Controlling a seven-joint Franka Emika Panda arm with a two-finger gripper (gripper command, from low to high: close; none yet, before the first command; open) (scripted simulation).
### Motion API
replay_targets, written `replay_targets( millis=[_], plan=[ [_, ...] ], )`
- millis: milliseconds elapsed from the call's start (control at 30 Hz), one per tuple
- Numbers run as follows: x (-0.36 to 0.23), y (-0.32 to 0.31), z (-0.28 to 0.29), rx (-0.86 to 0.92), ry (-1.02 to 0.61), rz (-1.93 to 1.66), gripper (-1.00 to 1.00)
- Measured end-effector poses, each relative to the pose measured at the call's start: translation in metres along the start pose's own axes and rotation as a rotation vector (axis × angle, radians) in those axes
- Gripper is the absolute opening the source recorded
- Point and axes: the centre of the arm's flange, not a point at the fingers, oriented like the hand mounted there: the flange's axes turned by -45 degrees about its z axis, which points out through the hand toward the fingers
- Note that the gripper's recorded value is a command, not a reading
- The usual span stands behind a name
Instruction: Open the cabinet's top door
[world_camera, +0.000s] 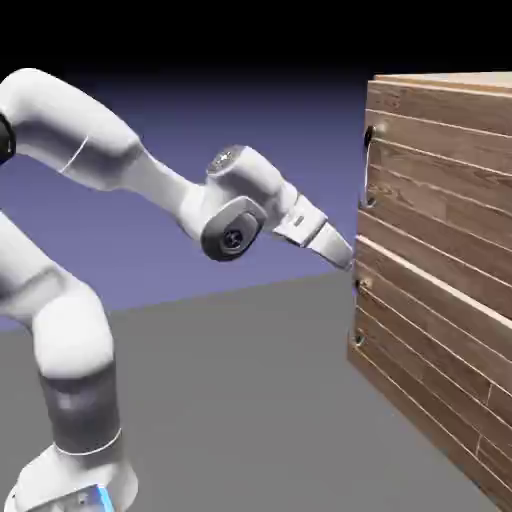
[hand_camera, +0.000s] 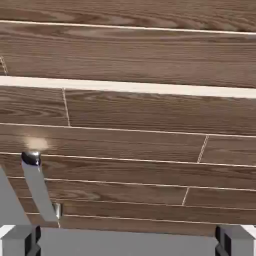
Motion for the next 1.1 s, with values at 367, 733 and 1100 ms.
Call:
replay_targets(
  millis=[367, 733, 1100],
  plan=[
    [0.050, 0.017, -0.095, -0.051, 0.220, 0.199, 0.00],
    [0.071, -0.016, -0.164, -0.054, 0.438, 0.278, 0.00],
    [0.078, -0.083, -0.168, -0.037, 0.614, 0.236, 0.00]
  ],
)
